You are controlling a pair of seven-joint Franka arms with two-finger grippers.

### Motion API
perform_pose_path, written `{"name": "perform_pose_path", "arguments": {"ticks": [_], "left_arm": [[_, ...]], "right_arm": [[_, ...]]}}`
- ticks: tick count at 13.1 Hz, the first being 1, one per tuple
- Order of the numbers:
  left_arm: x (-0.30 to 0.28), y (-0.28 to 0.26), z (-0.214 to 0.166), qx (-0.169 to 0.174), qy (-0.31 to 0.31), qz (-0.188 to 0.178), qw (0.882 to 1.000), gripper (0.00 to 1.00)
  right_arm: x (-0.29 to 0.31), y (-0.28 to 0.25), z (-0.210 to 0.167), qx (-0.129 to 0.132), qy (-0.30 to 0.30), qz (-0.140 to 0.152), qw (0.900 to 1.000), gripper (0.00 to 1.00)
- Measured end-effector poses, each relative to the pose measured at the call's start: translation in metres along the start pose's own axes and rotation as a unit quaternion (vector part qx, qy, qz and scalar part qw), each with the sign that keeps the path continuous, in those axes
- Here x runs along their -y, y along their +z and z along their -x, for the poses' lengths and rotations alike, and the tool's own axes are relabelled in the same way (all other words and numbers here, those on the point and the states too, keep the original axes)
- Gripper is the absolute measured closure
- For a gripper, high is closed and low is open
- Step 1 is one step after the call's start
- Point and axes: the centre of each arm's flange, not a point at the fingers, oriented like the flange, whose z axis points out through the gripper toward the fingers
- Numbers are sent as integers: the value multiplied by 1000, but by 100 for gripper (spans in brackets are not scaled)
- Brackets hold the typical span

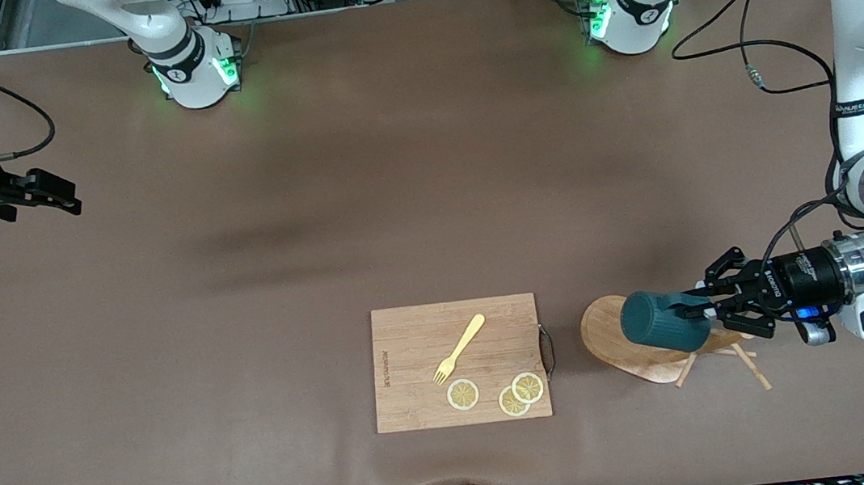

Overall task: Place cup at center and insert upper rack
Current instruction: 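Hold the mug on the peg with the left gripper, settling it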

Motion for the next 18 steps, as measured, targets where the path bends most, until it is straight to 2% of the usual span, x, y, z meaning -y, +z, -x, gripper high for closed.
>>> {"name": "perform_pose_path", "arguments": {"ticks": [9, 18], "left_arm": [[14, -18, -32, 19, 16, -5, 1000, 79], [17, -25, -36, 24, 23, -3, 999, 79]], "right_arm": [[0, 0, 0, 0, 0, 0, 1000, 0], [1, -3, 0, -5, 0, -6, 1000, 0]]}}
